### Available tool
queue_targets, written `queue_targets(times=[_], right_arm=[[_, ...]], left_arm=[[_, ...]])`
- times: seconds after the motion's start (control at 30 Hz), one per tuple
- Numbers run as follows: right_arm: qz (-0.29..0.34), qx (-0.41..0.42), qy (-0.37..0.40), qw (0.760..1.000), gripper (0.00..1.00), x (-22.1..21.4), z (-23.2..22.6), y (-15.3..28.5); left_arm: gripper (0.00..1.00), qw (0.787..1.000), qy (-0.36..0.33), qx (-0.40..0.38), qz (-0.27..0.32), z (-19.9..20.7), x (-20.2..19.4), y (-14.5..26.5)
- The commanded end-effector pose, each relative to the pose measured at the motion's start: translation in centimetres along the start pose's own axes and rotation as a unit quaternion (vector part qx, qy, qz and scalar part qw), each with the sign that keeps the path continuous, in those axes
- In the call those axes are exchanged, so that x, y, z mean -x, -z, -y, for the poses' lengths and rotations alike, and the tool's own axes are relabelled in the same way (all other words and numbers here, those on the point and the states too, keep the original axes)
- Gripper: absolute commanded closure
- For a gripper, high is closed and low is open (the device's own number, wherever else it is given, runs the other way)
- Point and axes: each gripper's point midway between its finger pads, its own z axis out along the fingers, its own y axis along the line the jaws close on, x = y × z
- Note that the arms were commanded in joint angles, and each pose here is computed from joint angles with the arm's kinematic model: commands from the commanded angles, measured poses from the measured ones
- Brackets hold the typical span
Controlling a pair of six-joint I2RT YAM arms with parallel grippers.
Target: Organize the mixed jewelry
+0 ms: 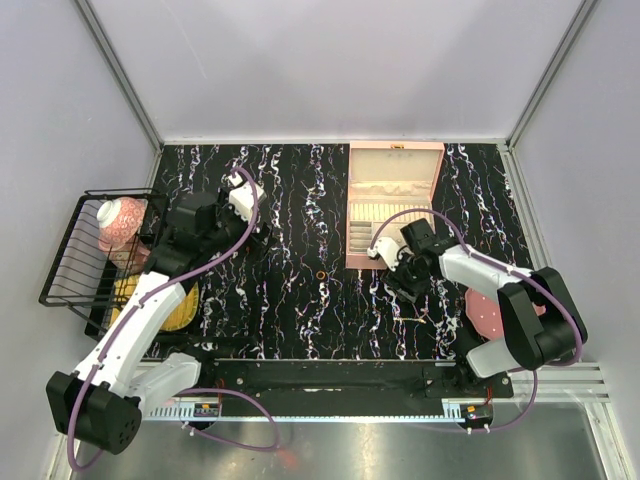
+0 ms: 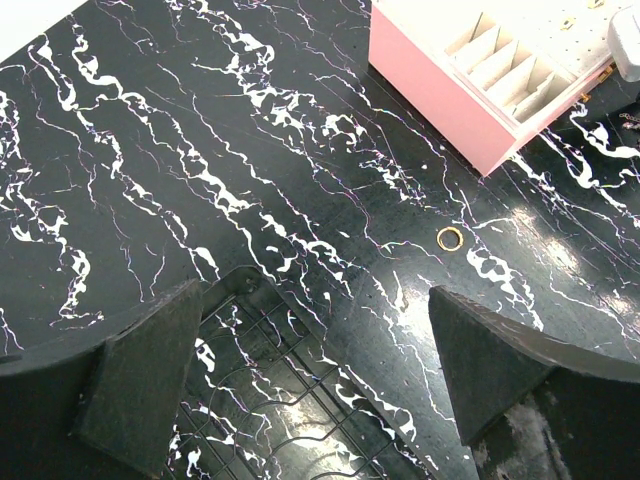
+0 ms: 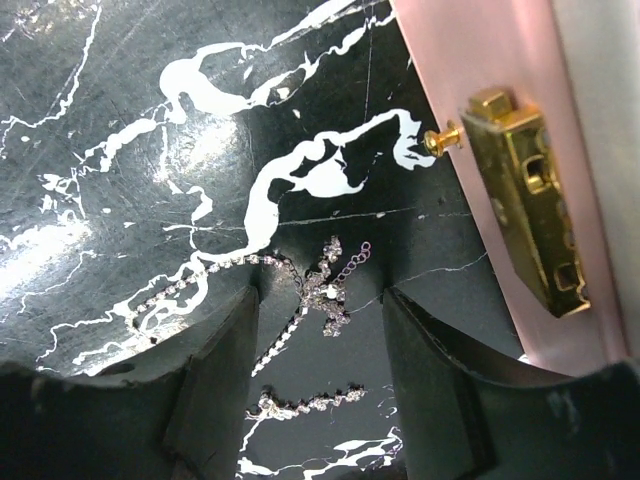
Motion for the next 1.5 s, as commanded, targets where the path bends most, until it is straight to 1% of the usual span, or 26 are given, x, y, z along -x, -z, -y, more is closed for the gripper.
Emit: queue_targets(times=[0.0, 0.03, 0.13, 0.17, 0.23, 0.27, 0.7, 0.73, 0.77, 0.93, 1.0, 1.03, 1.07, 1.13, 1.17, 1.47], right_arm=[[-0.010, -0.013, 0.011, 1.000, 0.42, -0.4, 0.1, -0.8], [-0.013, -0.011, 0.011, 1.000, 0.43, -0.6, 0.0, -0.9], [-0.018, -0.010, 0.013, 1.000, 0.48, -0.8, -0.3, -1.3], [-0.024, -0.010, 0.014, 1.000, 0.52, -1.2, -0.3, -1.4], [-0.033, -0.010, 0.016, 0.999, 0.56, -1.6, -0.4, -1.5], [-0.033, -0.011, 0.015, 0.999, 0.62, -1.6, -0.3, -1.5], [-0.056, -0.005, 0.014, 0.998, 0.91, -2.4, -0.6, -1.4], [-0.060, -0.004, 0.015, 0.998, 0.97, -2.6, -0.7, -1.4], [-0.060, -0.005, 0.012, 0.998, 0.99, -2.5, -0.5, -1.4], [-0.060, -0.003, 0.007, 0.998, 1.00, -1.8, -0.5, -0.2], [-0.044, -0.013, 0.008, 0.999, 1.00, -0.5, 0.0, 0.8], [-0.045, -0.013, 0.004, 0.999, 1.00, -0.4, -0.1, 1.3], [-0.029, -0.023, 0.007, 0.999, 1.00, 0.7, 0.3, 2.2], [-0.025, -0.027, 0.004, 0.999, 1.00, 1.2, 0.4, 3.2], [-0.011, -0.036, 0.005, 0.999, 1.00, 2.2, 0.8, 4.1], [0.035, -0.062, -0.003, 0.997, 1.00, 5.6, 1.6, 8.6]], left_arm=[[0.01, 0.999, -0.020, 0.008, 0.027, -0.3, 1.4, 0.1], [0.01, 0.999, -0.020, 0.008, 0.027, -0.3, 1.4, 0.1], [0.01, 0.999, -0.021, 0.010, 0.025, -0.4, 1.1, 0.0], [0.01, 0.999, -0.022, 0.012, 0.024, -0.5, 1.1, 0.0], [0.01, 0.999, -0.023, 0.016, 0.022, -0.6, 0.9, 0.1], [0.01, 0.999, -0.024, 0.016, 0.025, -0.6, 1.1, 0.2], [0.01, 0.999, -0.027, 0.016, 0.030, -0.4, 1.2, 0.5], [0.01, 0.999, -0.027, 0.014, 0.029, -0.3, 1.1, 0.5], [0.01, 0.999, -0.026, 0.014, 0.029, -0.4, 1.0, 0.5], [0.01, 0.999, -0.029, -0.010, 0.030, 0.6, 1.0, 0.3], [0.01, 0.999, -0.029, -0.020, 0.027, 1.0, 1.0, 0.2], [0.01, 0.999, -0.032, -0.028, 0.028, 1.4, 1.1, 0.1], [0.01, 0.999, -0.034, -0.033, 0.026, 1.6, 1.1, -0.1], [0.01, 0.998, -0.036, -0.046, 0.027, 2.3, 1.2, -0.2], [0.01, 0.998, -0.035, -0.052, 0.025, 2.6, 1.2, -0.5], [0.01, 0.993, -0.026, -0.111, 0.030, 5.6, 2.4, -2.4]])
